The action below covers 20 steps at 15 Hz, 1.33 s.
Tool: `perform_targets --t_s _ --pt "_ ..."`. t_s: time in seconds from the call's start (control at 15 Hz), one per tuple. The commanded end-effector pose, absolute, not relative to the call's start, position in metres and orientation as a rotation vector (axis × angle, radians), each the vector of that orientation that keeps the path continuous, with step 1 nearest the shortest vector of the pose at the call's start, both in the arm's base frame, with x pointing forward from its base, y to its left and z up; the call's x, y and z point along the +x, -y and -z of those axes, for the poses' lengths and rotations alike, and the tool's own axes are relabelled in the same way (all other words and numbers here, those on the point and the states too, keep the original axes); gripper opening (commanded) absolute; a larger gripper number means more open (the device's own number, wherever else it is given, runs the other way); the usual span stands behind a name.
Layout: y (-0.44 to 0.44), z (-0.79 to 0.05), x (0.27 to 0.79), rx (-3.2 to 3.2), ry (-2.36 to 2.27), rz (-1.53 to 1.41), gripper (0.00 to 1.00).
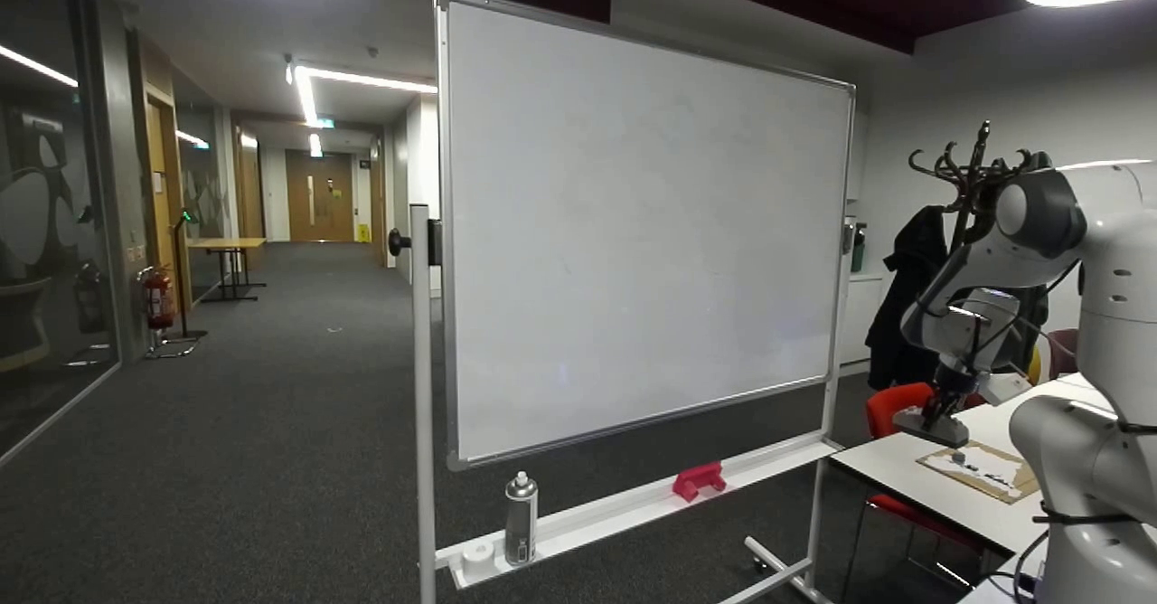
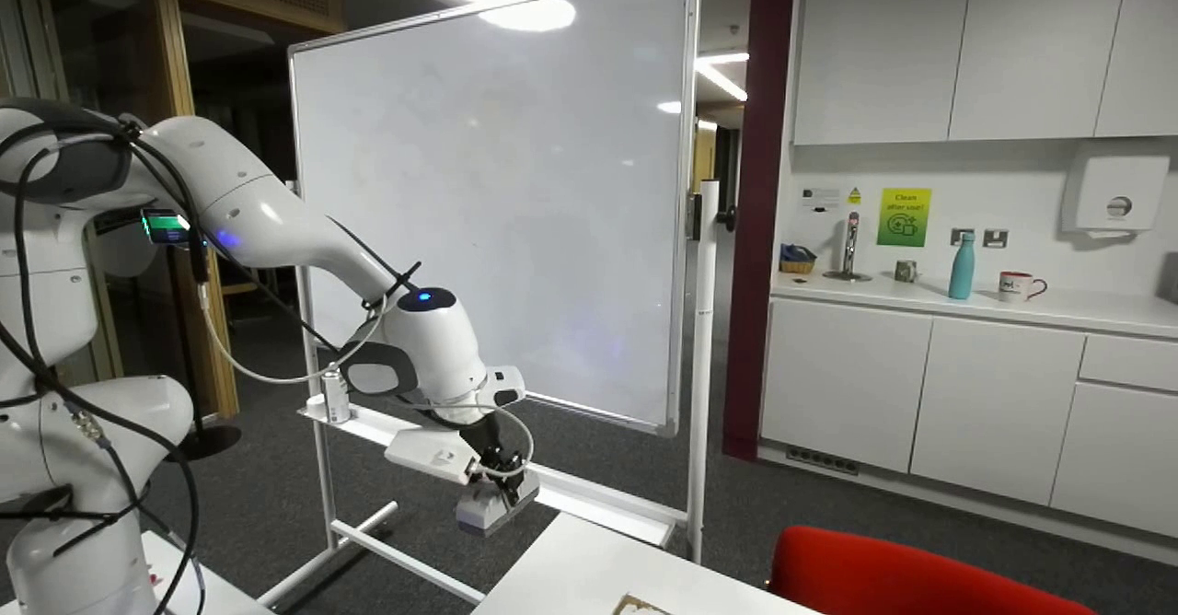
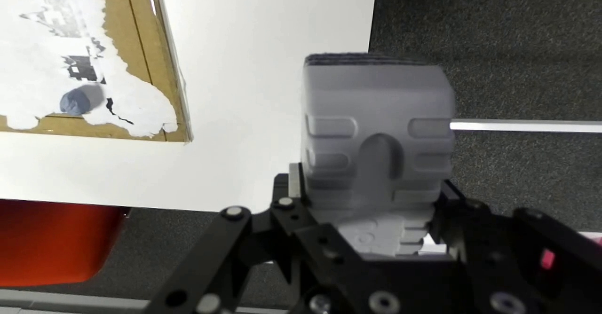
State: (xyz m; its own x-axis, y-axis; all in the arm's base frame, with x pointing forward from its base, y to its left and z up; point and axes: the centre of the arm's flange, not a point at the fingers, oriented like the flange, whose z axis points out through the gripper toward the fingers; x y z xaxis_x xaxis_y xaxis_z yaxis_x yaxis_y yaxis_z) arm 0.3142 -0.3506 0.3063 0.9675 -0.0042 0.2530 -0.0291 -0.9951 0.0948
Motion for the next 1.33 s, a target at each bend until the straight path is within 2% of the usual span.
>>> perform_targets --t_s 0.0,0.8,1.27 --pt "0.351 -0.303 0.316 3.016 0.022 -0.399 0.35" --pt "0.395 -0.256 0.332 2.995 -0.029 -0.448 0.35" --pt "0.400 -0.233 0.342 3.028 -0.080 -0.366 0.35"
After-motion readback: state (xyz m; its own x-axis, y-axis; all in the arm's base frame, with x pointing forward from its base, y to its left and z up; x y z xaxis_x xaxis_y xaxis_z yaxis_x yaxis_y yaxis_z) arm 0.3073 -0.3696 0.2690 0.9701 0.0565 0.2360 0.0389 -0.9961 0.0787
